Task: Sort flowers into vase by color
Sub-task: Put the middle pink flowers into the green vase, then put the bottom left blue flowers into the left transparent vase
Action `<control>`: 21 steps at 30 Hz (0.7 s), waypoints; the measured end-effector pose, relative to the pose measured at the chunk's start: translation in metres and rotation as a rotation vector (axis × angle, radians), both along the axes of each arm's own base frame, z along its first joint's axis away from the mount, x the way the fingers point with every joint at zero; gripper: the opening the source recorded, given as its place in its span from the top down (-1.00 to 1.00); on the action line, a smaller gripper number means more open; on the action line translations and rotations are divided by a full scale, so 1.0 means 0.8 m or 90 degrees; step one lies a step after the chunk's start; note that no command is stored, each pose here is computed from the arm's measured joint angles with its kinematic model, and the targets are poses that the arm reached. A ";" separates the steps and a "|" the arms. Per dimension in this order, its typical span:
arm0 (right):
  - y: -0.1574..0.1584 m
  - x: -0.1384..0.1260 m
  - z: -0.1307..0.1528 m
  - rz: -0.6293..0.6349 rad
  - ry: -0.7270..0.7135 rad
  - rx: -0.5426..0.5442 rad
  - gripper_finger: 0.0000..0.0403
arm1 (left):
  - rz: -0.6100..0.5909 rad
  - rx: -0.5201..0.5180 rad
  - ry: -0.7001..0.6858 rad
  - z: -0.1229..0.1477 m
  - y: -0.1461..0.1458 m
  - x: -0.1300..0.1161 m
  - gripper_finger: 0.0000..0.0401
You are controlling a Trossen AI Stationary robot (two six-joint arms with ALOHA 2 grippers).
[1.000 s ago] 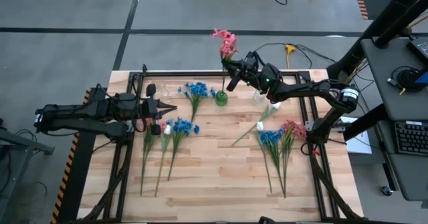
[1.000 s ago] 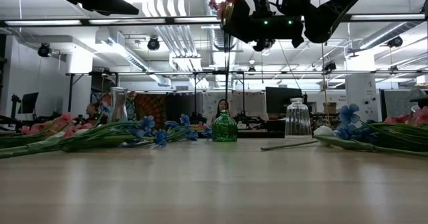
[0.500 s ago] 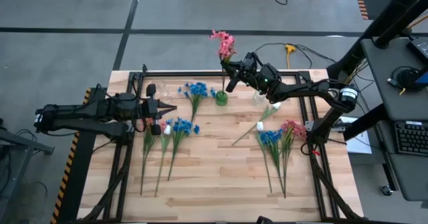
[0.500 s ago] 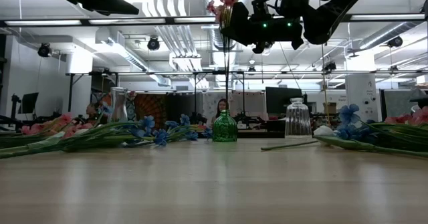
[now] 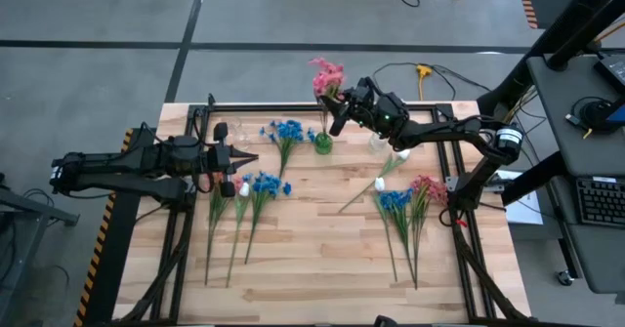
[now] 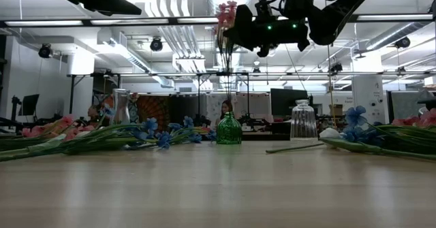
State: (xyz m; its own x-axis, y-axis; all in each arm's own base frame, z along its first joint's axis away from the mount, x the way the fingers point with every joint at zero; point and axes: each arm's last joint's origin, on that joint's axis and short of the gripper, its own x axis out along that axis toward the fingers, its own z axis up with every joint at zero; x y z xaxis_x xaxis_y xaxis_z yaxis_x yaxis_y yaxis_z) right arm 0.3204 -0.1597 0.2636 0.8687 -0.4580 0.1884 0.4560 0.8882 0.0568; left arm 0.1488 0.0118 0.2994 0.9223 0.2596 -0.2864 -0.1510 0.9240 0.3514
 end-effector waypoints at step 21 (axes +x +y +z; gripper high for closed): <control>0.010 -0.021 0.012 0.002 0.112 0.074 -0.22 | 0.000 0.000 0.006 -0.001 0.000 0.000 1.00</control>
State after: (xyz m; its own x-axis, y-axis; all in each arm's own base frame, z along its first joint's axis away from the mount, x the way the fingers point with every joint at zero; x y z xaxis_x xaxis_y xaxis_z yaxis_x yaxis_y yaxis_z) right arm 0.3038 -0.1514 0.2735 0.8849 -0.4653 -0.0207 0.4654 0.8816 0.0789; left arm 0.1485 0.0117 0.2985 0.9195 0.2590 -0.2956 -0.1471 0.9243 0.3523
